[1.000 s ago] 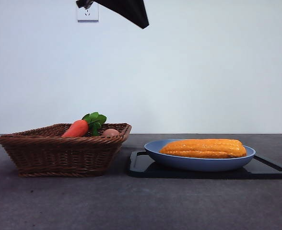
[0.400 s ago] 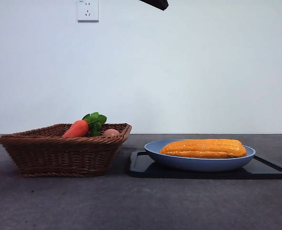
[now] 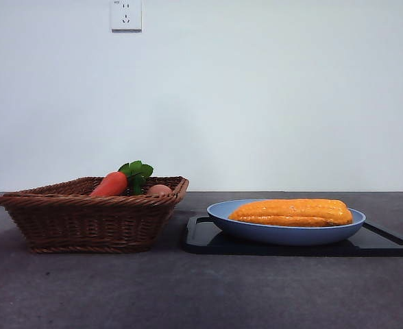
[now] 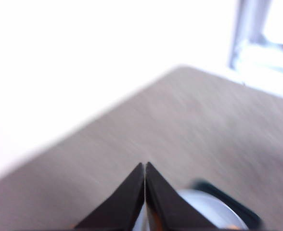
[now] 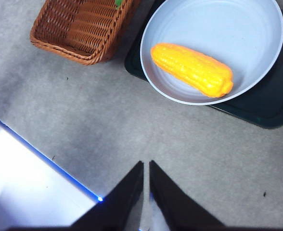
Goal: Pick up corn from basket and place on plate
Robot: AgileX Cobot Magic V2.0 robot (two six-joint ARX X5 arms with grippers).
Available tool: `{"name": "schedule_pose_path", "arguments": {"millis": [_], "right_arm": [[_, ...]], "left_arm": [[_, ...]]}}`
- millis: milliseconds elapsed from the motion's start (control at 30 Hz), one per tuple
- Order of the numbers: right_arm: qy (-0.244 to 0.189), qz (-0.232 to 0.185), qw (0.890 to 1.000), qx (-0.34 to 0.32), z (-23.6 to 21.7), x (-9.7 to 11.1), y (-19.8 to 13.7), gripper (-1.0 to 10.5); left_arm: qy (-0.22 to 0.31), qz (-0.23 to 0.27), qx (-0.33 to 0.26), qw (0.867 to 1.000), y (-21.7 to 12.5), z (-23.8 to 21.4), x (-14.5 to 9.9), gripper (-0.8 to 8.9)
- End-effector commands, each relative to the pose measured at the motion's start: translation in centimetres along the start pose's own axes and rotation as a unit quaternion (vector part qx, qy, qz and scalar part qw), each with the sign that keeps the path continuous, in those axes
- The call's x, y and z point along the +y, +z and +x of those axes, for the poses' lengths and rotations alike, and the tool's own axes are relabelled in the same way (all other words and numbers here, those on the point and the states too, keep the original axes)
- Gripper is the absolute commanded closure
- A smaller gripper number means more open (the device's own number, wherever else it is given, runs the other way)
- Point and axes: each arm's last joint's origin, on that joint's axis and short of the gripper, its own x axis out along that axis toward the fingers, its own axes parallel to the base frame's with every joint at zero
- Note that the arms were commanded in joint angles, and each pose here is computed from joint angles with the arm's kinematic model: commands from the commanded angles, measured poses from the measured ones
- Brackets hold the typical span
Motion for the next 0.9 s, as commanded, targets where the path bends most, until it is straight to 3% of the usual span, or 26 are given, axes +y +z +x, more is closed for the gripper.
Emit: {"name": "schedule_pose_path", "arguments": {"millis": [33,233,467,900], "right_arm": [[0.002,-0.010,1.000,-0.008,-0.2,0.2,0.5,9.4],[0.002,-0.011,1.000,-0.008,-0.2,0.2,0.5,9.4],[0.001,-0.018,1.000,-0.019,-0.2,0.2,0.7,9.4],[0.001,-0.026,0.999,-0.032,-0.2,0.2,1.0,9.4]], "left_arm": [[0.042,0.005,-0.029,0.999,-0.9,-1.9,1.5,8.07],[0.144,-0.012,-0.082,0.986,-6.1,-7.9,3.1,8.07],[0.246,-0.021,-0.083,0.966,-14.6,-13.0,2.3,8.07],[0.283,-0.068,-0.055,0.955,-27.0,-14.9,-1.4,8.07]]}}
